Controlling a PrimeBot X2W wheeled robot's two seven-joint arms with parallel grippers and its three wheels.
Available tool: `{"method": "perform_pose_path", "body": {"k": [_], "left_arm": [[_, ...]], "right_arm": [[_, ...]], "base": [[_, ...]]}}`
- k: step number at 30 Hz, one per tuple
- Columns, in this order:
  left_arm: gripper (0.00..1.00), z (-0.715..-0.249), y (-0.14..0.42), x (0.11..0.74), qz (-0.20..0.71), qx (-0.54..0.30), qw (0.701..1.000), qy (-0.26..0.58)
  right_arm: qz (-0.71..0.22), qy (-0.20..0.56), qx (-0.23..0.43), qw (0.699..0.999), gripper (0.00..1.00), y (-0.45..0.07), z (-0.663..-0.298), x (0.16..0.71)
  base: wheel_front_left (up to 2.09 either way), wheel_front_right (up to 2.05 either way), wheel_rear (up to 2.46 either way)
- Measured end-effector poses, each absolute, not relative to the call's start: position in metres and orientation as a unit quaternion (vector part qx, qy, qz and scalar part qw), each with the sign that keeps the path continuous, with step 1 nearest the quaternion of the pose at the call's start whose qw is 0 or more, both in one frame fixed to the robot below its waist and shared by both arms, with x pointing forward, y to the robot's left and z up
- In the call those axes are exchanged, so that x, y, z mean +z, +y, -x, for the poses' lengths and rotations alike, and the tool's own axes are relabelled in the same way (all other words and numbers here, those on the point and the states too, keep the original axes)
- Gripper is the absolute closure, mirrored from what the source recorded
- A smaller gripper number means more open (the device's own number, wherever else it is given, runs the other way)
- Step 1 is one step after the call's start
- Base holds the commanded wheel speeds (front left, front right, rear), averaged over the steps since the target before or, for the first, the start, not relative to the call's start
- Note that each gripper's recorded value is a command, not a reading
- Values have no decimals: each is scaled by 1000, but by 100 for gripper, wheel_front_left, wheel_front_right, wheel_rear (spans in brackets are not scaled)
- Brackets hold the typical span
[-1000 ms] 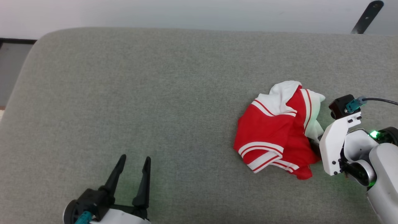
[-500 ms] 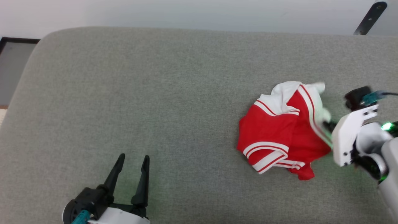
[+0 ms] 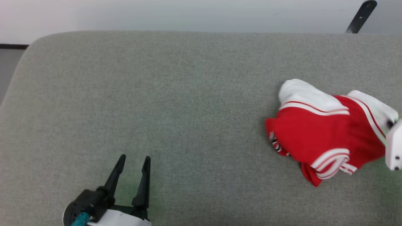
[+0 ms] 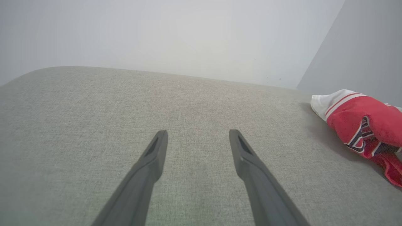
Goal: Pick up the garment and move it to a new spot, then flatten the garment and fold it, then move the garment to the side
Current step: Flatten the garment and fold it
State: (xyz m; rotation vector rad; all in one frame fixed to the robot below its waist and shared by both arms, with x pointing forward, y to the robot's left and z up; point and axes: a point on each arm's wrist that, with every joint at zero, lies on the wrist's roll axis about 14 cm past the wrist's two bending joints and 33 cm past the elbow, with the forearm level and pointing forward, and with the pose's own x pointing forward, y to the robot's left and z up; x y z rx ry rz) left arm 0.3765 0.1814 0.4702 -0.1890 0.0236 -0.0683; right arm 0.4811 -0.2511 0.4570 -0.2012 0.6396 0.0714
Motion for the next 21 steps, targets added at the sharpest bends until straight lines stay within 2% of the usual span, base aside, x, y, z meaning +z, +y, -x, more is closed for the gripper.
{"method": "perform_pose_path", "body": {"k": [6, 7, 8, 9, 16, 21], "left_arm": [[0, -379, 181, 469, 94, -36, 995, 13], [0, -379, 182, 469, 93, -35, 995, 14], [0, -379, 182, 469, 93, -35, 995, 14], [0, -380, 182, 468, 93, -35, 995, 14], [0, -381, 180, 470, 89, -44, 995, 13], [0, -387, 179, 478, 76, -64, 995, 2]], "right_arm": [[75, 344, 11, 936, 100, -255, -463, 435], [71, 343, 13, 936, 83, -253, -463, 434], [69, 342, 13, 937, 50, -252, -462, 434], [69, 341, 12, 937, 0, -252, -461, 434], [81, 315, 5, 946, 0, -254, -457, 449], [85, 257, 21, 963, 0, -242, -455, 471]], "base": [[0, 0, 0], [0, 0, 0], [0, 0, 0], [0, 0, 0], [0, 0, 0], [0, 0, 0]]}}
